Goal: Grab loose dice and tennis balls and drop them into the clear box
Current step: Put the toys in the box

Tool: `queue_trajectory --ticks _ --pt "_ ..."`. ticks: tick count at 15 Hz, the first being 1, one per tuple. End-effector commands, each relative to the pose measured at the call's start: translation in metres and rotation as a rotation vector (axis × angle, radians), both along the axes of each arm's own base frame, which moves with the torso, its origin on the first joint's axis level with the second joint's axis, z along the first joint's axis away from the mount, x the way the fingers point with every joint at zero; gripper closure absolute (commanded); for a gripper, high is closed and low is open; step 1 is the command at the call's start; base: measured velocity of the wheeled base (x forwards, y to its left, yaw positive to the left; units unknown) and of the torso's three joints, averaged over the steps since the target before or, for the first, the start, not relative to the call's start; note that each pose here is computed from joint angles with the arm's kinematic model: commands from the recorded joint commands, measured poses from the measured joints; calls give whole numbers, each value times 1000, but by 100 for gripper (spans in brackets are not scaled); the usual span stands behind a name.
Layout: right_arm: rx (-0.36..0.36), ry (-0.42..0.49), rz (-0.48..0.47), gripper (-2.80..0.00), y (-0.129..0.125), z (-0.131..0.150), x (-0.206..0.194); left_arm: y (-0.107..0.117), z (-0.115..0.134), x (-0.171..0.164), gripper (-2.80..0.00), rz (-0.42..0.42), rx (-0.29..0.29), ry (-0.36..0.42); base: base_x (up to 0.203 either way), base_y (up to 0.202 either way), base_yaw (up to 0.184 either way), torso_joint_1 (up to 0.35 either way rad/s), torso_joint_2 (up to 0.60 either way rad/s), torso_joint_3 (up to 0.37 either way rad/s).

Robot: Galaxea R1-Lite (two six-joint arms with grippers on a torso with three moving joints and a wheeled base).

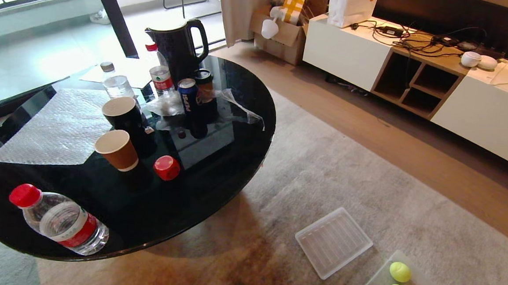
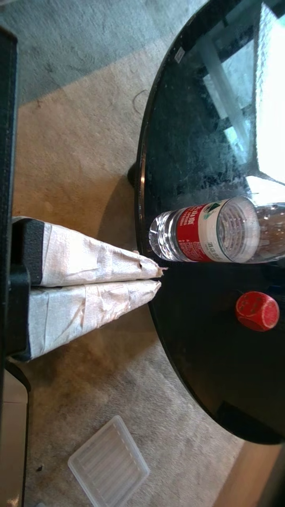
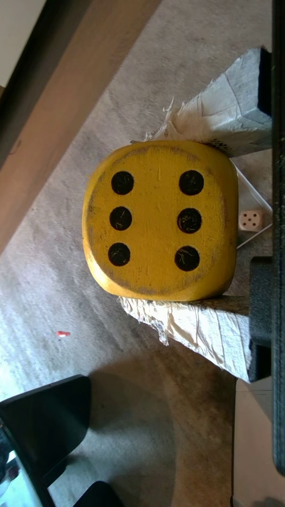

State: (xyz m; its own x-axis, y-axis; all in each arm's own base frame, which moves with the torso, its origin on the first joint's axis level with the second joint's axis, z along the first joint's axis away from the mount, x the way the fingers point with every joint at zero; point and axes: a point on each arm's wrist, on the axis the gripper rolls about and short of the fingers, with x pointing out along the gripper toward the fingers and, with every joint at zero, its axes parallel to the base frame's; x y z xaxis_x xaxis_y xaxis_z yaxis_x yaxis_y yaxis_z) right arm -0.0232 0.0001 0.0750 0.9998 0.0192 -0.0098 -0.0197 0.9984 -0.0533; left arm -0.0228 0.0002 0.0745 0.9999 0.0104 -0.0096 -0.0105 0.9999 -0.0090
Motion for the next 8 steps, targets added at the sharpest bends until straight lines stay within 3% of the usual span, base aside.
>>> queue_trajectory --ticks 1,8 --pt "0 1 1 0 0 0 0 0 0 0 0 0 0 0 0 0 0 -2 6 -189" --pt "0 1 1 0 0 0 0 0 0 0 0 0 0 0 0 0 0 3 1 -198"
